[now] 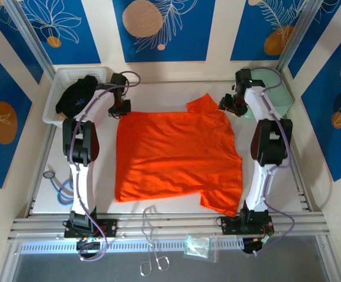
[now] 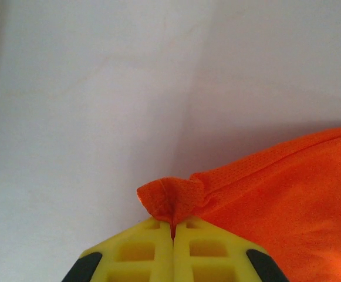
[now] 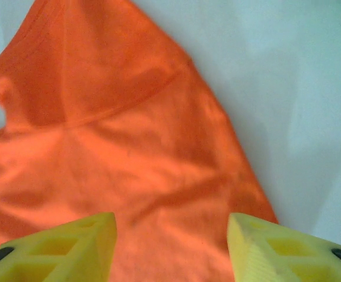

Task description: Fold and stack the t-shirts

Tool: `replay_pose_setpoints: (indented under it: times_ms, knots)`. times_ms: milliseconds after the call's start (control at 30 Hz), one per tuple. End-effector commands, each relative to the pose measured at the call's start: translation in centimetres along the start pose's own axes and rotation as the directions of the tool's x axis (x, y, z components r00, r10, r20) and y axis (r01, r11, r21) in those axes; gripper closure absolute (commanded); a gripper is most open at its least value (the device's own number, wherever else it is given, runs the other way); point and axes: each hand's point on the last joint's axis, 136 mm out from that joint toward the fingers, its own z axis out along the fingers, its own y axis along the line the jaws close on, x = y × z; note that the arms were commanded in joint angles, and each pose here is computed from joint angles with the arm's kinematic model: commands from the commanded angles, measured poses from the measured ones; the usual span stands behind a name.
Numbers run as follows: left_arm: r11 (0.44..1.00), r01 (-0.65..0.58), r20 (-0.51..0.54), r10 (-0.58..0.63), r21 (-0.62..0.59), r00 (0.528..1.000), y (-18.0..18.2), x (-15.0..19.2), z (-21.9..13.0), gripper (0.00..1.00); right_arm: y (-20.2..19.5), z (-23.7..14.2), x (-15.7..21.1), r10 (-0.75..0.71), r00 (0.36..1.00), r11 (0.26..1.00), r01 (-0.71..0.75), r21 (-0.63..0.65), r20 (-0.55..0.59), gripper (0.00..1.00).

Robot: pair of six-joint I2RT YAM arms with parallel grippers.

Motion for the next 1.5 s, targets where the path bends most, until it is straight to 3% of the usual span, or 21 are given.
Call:
replay_pose_setpoints:
  times_ms: [0, 233, 500, 600, 667, 733, 967, 1200, 1333, 1467]
  knots:
    - [1.0, -0.019, -0.006, 0.019, 0.023, 1.0, -0.7, -0.1, 0.1, 1.0, -0.5, 2.2, -0.4, -0.084, 0.994, 0.995, 0.088, 0.054, -0.073, 0.41]
    - [1.0, -0.027, -0.004, 0.027, -0.013, 1.0, -0.3, -0.9, 1.4, 1.0, -1.0, 6.6, -2.3, -0.146, 0.98, 0.981, 0.161, 0.11, -0.134, 0.41]
    - [1.0, -0.018, 0.012, 0.019, -0.025, 1.0, -0.1, -2.9, 2.1, 1.0, 1.3, 9.0, -1.0, -0.133, 0.971, 0.991, 0.136, 0.001, -0.199, 0.48]
    - [1.0, -0.012, 0.016, 0.012, -0.02, 1.0, -0.2, -3.6, 2.5, 1.0, 1.4, 9.4, -0.7, -0.104, 0.97, 0.994, 0.106, -0.004, -0.219, 0.63]
    - [1.0, -0.006, 0.018, 0.007, -0.013, 1.0, -0.3, -3.9, 2.9, 1.0, 1.3, 9.2, -1.0, -0.071, 0.973, 0.998, 0.069, -0.016, -0.222, 0.89]
    - [1.0, -0.003, 0.023, 0.003, -0.006, 1.0, -0.5, -4.2, 3.1, 1.0, 1.5, 8.3, -1.7, -0.047, 0.977, 0.998, 0.039, -0.042, -0.206, 1.0]
    - [1.0, 0.022, 0.069, -0.022, 0.001, 0.997, -0.1, -5.8, 2.3, 1.0, 4.1, 0.2, -5.0, -0.038, 0.998, 0.991, 0.031, -0.134, -0.046, 1.0]
    - [1.0, 0.03, 0.09, -0.03, 0.002, 0.995, 0.4, -6.2, 0.8, 1.0, 6.9, -6.5, -3.7, -0.061, 0.998, 0.978, 0.066, -0.196, 0.029, 1.0]
    - [1.0, 0.026, 0.09, -0.026, 0.001, 0.996, 0.6, -5.8, 0.7, 1.0, 7.7, -6.9, -0.2, -0.059, 0.998, 0.981, 0.058, -0.183, 0.002, 1.0]
    - [1.0, 0.021, 0.077, -0.022, 0.004, 0.997, 0.7, -5.0, 1.4, 1.0, 7.5, -3.8, 5.5, -0.02, 0.998, 0.99, 0.012, -0.142, -0.062, 1.0]
